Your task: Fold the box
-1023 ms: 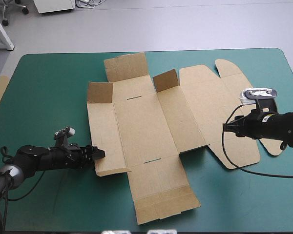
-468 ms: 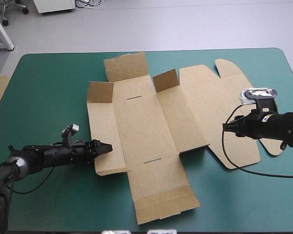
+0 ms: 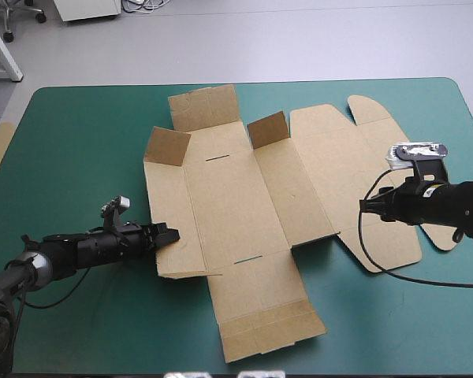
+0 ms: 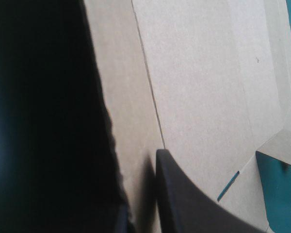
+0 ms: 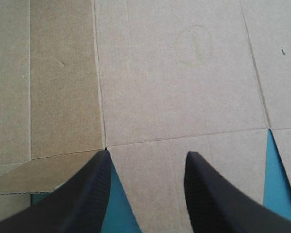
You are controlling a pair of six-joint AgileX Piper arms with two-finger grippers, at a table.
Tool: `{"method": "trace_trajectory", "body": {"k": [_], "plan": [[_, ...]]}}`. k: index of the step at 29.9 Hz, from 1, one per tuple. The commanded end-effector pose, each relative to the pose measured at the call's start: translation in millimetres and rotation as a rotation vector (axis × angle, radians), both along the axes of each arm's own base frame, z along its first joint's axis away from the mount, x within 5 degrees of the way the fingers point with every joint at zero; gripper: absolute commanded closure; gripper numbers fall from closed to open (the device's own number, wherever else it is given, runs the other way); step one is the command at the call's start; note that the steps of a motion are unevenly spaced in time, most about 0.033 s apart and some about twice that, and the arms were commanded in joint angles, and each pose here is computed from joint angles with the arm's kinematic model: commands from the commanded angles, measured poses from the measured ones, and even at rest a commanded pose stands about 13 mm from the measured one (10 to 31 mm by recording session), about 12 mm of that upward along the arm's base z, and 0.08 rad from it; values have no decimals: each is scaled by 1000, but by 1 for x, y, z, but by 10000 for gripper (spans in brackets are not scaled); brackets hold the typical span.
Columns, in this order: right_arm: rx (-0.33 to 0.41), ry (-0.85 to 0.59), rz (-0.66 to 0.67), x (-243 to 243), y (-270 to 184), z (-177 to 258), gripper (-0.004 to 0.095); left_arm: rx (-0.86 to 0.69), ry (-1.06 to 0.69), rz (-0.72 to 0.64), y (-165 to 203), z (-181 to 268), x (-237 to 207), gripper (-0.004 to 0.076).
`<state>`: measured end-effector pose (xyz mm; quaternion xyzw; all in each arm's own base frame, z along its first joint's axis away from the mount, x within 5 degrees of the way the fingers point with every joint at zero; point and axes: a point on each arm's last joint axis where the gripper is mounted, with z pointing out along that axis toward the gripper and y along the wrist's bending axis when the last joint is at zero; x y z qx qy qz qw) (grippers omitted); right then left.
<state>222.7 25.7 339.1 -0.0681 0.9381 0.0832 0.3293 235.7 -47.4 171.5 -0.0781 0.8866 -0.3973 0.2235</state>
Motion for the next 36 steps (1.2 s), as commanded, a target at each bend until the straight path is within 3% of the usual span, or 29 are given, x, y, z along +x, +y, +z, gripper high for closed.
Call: {"method": "trace_trajectory", "body": {"k": [1,9,17,20,32,36], "plan": [[7,-84,-11,-2,-2,17,467,-10,-37,-26,-13,7,3,670],[7,-81,-10,-2,-2,17,467,23,-53,-41,-15,7,4,734],[4,-82,-7,-2,-2,17,507,43,-147,-301,-23,40,18,734],[4,-84,-7,-2,-2,17,509,111,-198,-396,-22,58,28,734],[1,-157,-3,-1,-2,45,512,519,-405,-566,-4,130,68,734],[0,-154,-1,-1,-2,46,513,559,-423,-604,-4,141,82,734]]}}
